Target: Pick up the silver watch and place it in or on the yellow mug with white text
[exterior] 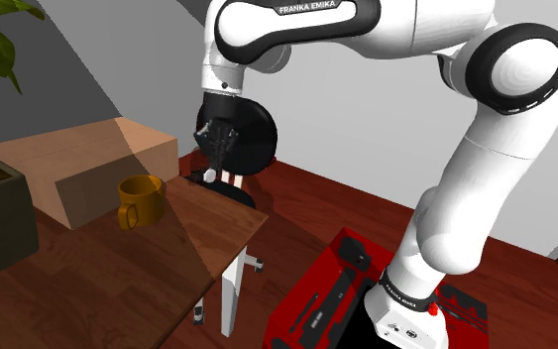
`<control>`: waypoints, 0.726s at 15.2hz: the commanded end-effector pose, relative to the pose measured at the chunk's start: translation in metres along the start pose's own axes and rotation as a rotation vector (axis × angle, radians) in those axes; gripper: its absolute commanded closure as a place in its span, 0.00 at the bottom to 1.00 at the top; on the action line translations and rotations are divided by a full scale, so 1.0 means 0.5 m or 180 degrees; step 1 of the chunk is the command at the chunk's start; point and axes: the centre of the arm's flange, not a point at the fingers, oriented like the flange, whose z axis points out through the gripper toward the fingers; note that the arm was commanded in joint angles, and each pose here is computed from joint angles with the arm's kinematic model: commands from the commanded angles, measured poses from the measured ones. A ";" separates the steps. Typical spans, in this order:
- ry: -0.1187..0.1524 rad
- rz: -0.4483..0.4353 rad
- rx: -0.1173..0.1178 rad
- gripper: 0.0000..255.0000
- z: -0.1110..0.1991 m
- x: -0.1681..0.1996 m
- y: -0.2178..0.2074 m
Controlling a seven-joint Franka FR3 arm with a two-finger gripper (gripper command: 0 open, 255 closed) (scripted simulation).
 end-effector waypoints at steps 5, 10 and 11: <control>-0.0001 0.0000 0.0000 1.00 -0.024 0.122 -0.048; -0.0001 0.0000 0.0000 1.00 -0.040 0.245 -0.095; -0.0001 0.0000 0.0000 1.00 -0.043 0.269 -0.105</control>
